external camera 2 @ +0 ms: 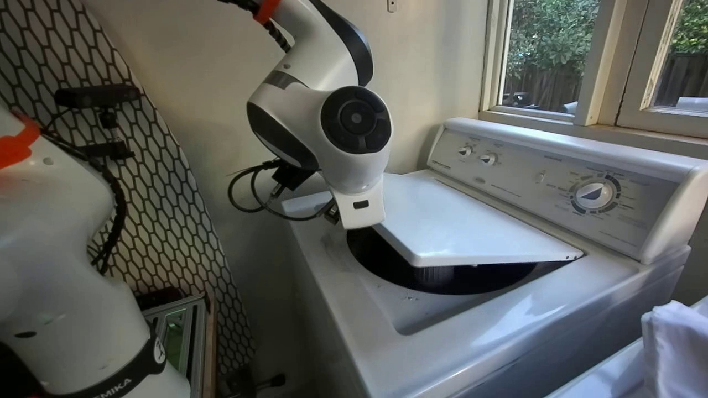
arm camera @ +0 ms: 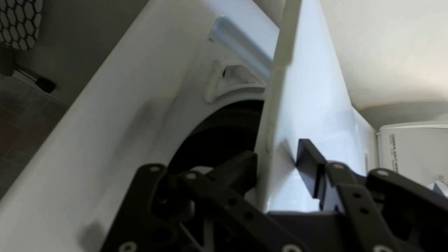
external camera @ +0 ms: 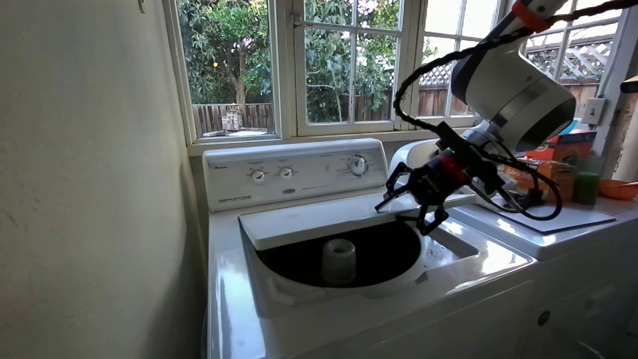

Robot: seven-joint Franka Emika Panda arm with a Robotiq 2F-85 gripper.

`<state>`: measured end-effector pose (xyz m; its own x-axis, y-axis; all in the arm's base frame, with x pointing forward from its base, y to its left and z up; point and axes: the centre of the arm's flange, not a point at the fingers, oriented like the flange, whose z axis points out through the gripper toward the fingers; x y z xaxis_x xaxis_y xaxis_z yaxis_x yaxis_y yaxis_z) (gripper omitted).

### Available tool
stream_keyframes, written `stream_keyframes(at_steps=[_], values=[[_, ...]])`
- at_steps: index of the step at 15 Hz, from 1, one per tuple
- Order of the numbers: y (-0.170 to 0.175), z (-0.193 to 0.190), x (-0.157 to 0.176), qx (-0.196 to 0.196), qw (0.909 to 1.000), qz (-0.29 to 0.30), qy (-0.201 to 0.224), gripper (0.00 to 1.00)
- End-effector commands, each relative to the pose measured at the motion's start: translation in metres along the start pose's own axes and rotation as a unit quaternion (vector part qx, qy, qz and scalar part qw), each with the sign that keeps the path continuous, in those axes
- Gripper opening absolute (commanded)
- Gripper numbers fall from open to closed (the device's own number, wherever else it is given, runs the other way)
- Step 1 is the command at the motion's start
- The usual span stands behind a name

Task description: Open the washing machine on the left.

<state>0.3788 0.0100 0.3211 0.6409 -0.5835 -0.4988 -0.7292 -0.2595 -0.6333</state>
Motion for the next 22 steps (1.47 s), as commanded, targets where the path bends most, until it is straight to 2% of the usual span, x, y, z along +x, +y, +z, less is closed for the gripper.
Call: stream_keyframes(at_steps=[1,2,5,7,8,10,11,12,14,15,17,18,19,20,21,22], values=[[-0.082,-0.023,0.006,0.074,0.9966,-0.028,0.024,0.43],[-0.095,-0.028,0.003,0.085,0.9954,-0.036,0.023,0.47],[-0.144,-0.047,-0.005,0.129,0.9886,-0.070,0.032,0.49],[-0.183,-0.066,-0.007,0.168,0.9802,-0.094,0.048,0.47],[-0.205,-0.075,-0.007,0.187,0.9748,-0.106,0.059,0.45],[-0.246,-0.090,0.000,0.221,0.9624,-0.131,0.089,0.35],[-0.265,-0.095,0.006,0.234,0.9556,-0.144,0.107,0.27],[-0.282,-0.096,0.014,0.246,0.9479,-0.158,0.126,0.30],[-0.313,-0.095,0.034,0.266,0.9316,-0.186,0.164,0.28],[-0.326,-0.092,0.045,0.275,0.9224,-0.199,0.183,0.30],[-0.341,-0.088,0.060,0.283,0.9104,-0.218,0.209,0.36],[-0.351,-0.086,0.064,0.284,0.9053,-0.229,0.218,0.42],[-0.356,-0.083,0.069,0.287,0.9012,-0.235,0.224,0.40],[-0.363,-0.080,0.073,0.290,0.8977,-0.240,0.228,0.43],[-0.367,-0.079,0.077,0.292,0.8942,-0.246,0.234,0.37],[-0.371,-0.077,0.080,0.293,0.8913,-0.251,0.238,0.36]])
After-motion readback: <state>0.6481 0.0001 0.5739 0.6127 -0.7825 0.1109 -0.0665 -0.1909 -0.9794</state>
